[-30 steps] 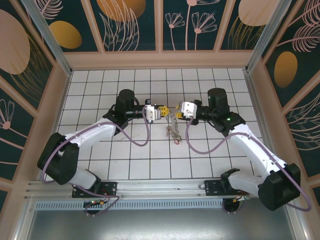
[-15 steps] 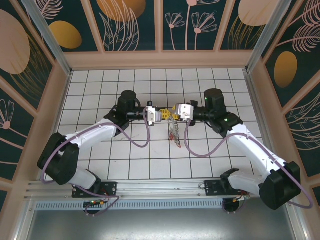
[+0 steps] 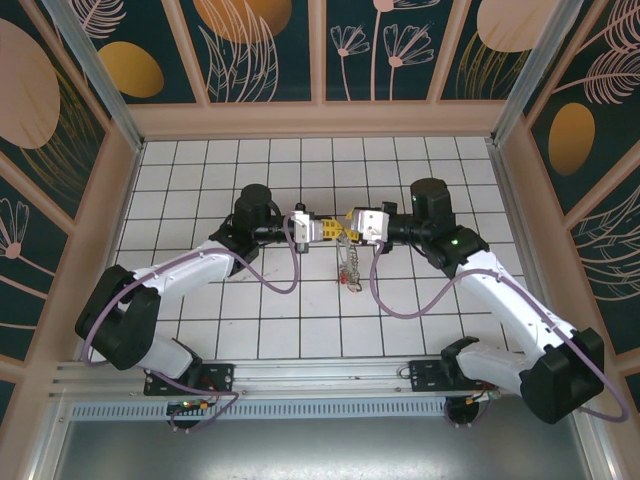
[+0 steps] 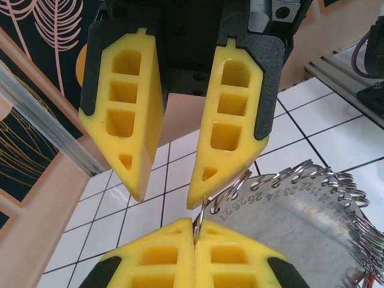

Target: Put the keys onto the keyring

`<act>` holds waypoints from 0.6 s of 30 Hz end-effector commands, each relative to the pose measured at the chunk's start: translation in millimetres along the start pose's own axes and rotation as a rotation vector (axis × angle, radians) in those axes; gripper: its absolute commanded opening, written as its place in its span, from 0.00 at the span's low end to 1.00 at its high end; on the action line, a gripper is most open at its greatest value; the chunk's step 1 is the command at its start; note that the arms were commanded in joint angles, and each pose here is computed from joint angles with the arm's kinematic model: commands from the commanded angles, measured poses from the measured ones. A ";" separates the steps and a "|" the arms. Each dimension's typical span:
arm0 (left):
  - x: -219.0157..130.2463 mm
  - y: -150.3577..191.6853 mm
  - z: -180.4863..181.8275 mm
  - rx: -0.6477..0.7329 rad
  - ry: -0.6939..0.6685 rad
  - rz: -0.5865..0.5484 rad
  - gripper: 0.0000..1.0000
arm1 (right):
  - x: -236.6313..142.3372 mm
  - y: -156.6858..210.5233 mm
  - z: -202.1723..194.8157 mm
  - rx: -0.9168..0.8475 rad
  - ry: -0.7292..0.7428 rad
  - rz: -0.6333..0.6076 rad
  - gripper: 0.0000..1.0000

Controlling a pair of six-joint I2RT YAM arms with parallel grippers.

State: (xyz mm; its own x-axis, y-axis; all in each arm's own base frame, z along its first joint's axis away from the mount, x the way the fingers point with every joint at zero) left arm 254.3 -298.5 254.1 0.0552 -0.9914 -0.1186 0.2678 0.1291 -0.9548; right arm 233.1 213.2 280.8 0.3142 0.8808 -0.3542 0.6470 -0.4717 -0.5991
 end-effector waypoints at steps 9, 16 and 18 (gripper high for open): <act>-1.9 -26.7 5.2 0.090 -0.022 -0.066 0.00 | -8.5 -0.1 20.7 0.066 -0.077 -0.039 0.27; -1.0 -27.1 8.8 0.078 -0.040 -0.061 0.00 | -7.0 2.0 29.7 0.104 -0.140 -0.043 0.27; -0.4 -28.2 9.4 0.079 -0.038 -0.064 0.00 | -6.6 2.0 29.8 0.104 -0.139 -0.048 0.27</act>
State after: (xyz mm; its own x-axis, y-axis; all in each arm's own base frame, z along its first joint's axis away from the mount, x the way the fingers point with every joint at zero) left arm 254.0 -300.0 253.7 0.0627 -0.9907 -0.1206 0.2687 0.1332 -0.9540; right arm 222.4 204.8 271.3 0.2564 0.8817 -0.3961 0.5990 -0.4666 -0.6507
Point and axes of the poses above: each hand's point on the last joint's axis, 136 mm out from that joint toward the fingers, its own x axis out along the fingers, its own z axis along the line the jaws close on, y = z × x, the point moved 5 cm from there along -x, back along the fingers, and after that the axes turned 12 degrees about -x, right-handed, at the moved point
